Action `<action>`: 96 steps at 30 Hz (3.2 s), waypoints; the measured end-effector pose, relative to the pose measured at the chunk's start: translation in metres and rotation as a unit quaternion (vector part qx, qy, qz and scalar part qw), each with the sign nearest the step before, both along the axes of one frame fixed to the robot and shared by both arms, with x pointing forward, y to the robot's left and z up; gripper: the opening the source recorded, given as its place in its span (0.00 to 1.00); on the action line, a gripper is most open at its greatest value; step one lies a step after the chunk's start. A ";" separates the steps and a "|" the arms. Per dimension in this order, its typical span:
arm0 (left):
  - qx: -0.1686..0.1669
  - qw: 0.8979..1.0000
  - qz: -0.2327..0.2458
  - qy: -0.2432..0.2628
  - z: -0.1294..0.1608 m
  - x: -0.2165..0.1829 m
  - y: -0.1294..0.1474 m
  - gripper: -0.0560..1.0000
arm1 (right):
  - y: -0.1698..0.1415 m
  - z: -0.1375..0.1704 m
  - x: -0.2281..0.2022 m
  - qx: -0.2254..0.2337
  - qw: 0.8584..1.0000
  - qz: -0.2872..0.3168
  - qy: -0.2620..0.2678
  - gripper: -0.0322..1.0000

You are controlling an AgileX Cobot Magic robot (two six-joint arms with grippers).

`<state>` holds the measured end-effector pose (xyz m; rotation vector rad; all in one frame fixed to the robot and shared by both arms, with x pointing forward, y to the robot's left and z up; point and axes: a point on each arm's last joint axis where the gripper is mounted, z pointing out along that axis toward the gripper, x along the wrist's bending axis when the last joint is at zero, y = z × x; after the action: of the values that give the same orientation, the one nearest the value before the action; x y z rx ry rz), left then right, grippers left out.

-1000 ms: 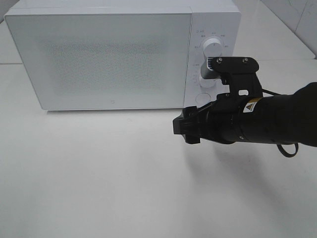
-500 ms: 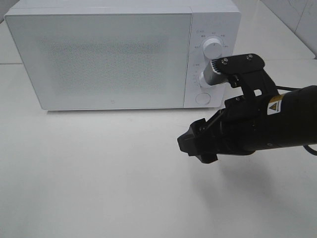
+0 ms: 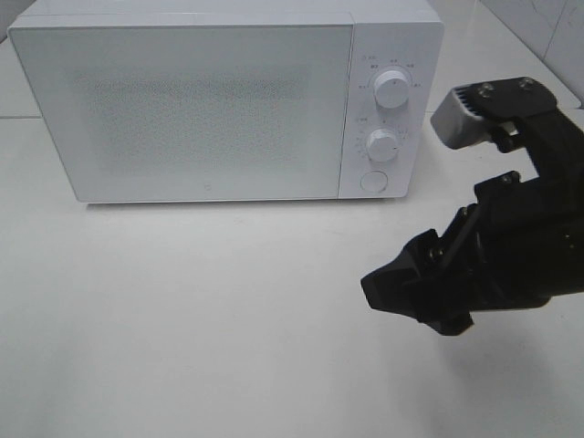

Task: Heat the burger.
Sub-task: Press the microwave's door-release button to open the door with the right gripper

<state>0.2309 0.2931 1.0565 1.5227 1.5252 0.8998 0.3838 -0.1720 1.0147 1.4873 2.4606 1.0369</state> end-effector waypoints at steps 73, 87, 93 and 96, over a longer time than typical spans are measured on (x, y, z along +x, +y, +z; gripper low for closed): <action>0.000 1.000 0.000 0.000 0.000 0.000 0.000 0.99 | -0.122 0.035 -0.153 -0.018 0.943 -0.250 -0.219 0.75; 0.000 1.000 0.000 0.000 0.000 0.000 0.000 0.99 | -0.121 0.046 -0.155 0.000 0.938 -0.250 -0.242 0.75; 0.000 1.000 0.000 0.000 0.000 0.000 0.000 0.99 | -0.119 0.060 -0.140 0.011 0.931 -0.254 -0.261 0.75; 0.000 1.000 0.000 0.000 0.000 0.000 0.000 0.99 | -0.119 0.064 -0.128 0.013 0.930 -0.256 -0.263 0.75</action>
<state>0.2309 0.2931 1.0565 1.5227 1.5252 0.8998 0.2555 -0.2906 1.0785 1.4891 1.5901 1.1560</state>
